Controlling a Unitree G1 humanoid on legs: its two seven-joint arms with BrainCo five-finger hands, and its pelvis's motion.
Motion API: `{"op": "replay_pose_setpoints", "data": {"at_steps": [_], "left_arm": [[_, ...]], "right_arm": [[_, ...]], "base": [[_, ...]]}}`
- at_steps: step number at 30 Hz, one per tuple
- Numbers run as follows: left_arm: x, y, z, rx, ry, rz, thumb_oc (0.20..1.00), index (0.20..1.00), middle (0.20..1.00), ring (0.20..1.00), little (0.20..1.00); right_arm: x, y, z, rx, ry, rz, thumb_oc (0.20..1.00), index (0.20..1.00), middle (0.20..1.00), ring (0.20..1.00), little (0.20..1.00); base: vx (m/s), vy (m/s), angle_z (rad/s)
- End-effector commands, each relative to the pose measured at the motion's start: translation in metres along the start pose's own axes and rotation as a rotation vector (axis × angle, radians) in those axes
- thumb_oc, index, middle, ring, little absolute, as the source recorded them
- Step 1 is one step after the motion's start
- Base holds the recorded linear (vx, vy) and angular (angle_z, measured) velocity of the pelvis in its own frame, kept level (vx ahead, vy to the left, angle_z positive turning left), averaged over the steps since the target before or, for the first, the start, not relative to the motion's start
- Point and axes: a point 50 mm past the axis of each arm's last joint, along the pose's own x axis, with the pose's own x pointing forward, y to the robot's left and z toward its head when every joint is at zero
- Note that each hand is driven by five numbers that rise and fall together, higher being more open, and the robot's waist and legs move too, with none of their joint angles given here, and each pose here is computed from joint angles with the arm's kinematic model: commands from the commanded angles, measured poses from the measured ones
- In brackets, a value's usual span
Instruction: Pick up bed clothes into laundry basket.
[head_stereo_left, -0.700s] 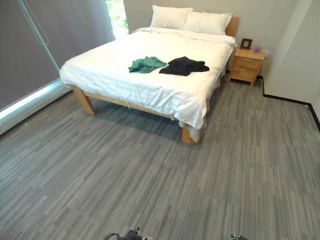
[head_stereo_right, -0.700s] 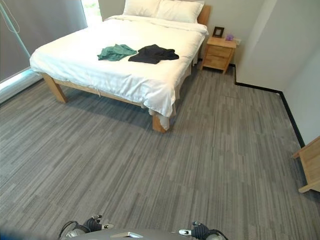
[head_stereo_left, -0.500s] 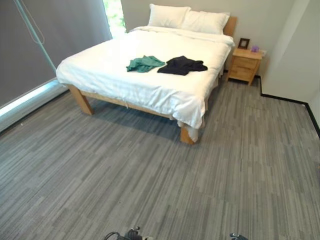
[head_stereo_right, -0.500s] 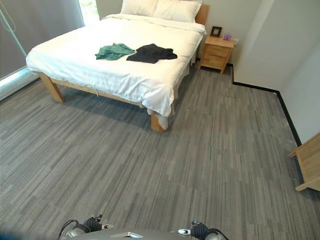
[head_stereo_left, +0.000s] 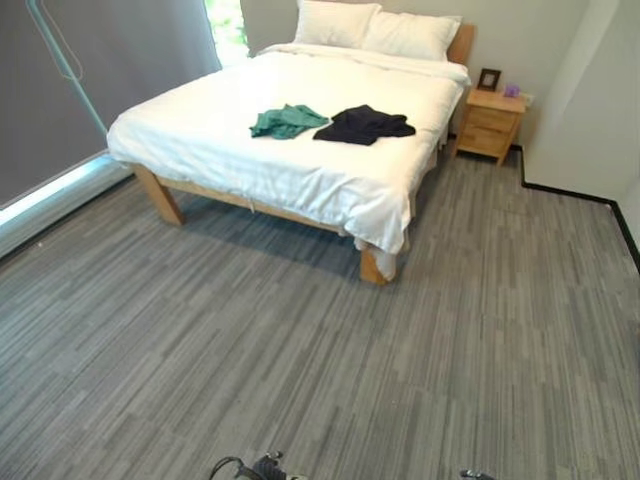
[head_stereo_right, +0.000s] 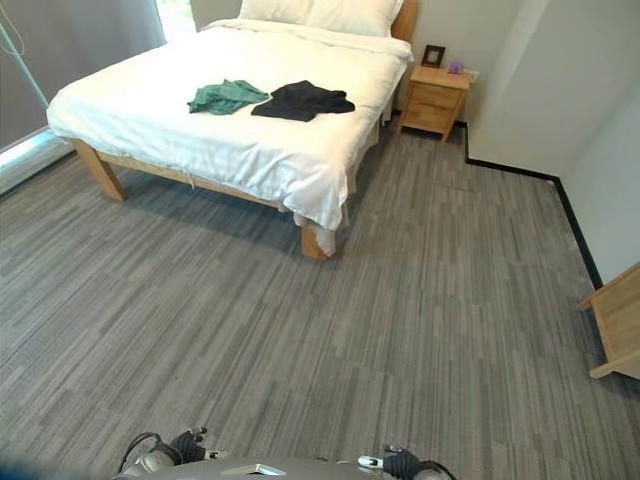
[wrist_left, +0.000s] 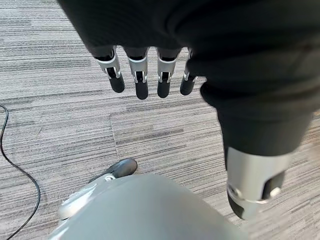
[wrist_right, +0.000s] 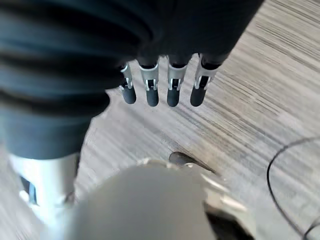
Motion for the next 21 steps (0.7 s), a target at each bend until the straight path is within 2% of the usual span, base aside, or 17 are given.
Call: {"op": "replay_pose_setpoints", "data": {"at_steps": [1, 3, 6, 7, 8, 9, 12, 17, 21], "left_arm": [[0.005, 0.016, 0.041, -0.182, -0.111, 0.059, 1.000, 1.000, 1.000, 1.000, 1.000], [0.004, 0.022, 0.053, -0.221, -0.158, 0.082, 1.000, 1.000, 1.000, 1.000, 1.000], [-0.005, 0.040, 0.100, -0.249, -0.381, 0.117, 1.000, 1.000, 1.000, 1.000, 1.000], [-0.022, 0.051, 0.127, -0.305, -0.572, 0.111, 1.000, 1.000, 1.000, 1.000, 1.000], [-0.023, 0.051, 0.127, -0.305, -0.570, 0.111, 1.000, 1.000, 1.000, 1.000, 1.000], [-0.035, 0.055, 0.138, -0.331, -0.674, 0.109, 1.000, 1.000, 1.000, 1.000, 1.000], [-0.052, 0.057, 0.148, -0.339, -0.785, 0.116, 1.000, 1.000, 1.000, 1.000, 1.000], [-0.061, 0.057, 0.156, -0.390, -0.845, 0.131, 1.000, 1.000, 1.000, 1.000, 1.000], [-0.061, 0.059, 0.151, -0.451, -0.836, 0.153, 1.000, 1.000, 1.000, 1.000, 1.000]], "right_arm": [[0.000, -0.022, 0.039, 0.101, -0.142, -0.071, 1.000, 1.000, 1.000, 1.000, 1.000], [-0.002, -0.026, 0.048, 0.118, -0.184, -0.080, 1.000, 1.000, 1.000, 1.000, 1.000], [-0.009, -0.037, 0.082, 0.117, -0.337, -0.086, 1.000, 1.000, 1.000, 1.000, 1.000], [-0.026, -0.039, 0.115, 0.090, -0.520, -0.069, 1.000, 1.000, 1.000, 1.000, 1.000], [-0.026, -0.039, 0.115, 0.090, -0.518, -0.069, 1.000, 1.000, 1.000, 1.000, 1.000], [-0.040, -0.040, 0.133, 0.101, -0.637, -0.066, 1.000, 1.000, 1.000, 1.000, 1.000], [-0.059, -0.040, 0.147, 0.185, -0.792, -0.053, 1.000, 1.000, 1.000, 1.000, 1.000], [-0.070, -0.027, 0.152, 0.234, -0.869, 0.017, 1.000, 1.000, 1.000, 1.000, 1.000], [-0.079, -0.021, 0.157, 0.136, -0.906, 0.014, 1.000, 1.000, 1.000, 1.000, 1.000]], "base": [[0.03, 0.003, -0.06], [0.00, 0.006, -0.03], [0.00, 0.005, -0.01], [0.00, 0.000, 0.00], [0.00, 0.002, -0.05], [0.00, 0.002, -0.06], [0.01, 0.013, -0.04], [0.01, 0.010, -0.05], [0.01, 0.009, -0.03]]}}
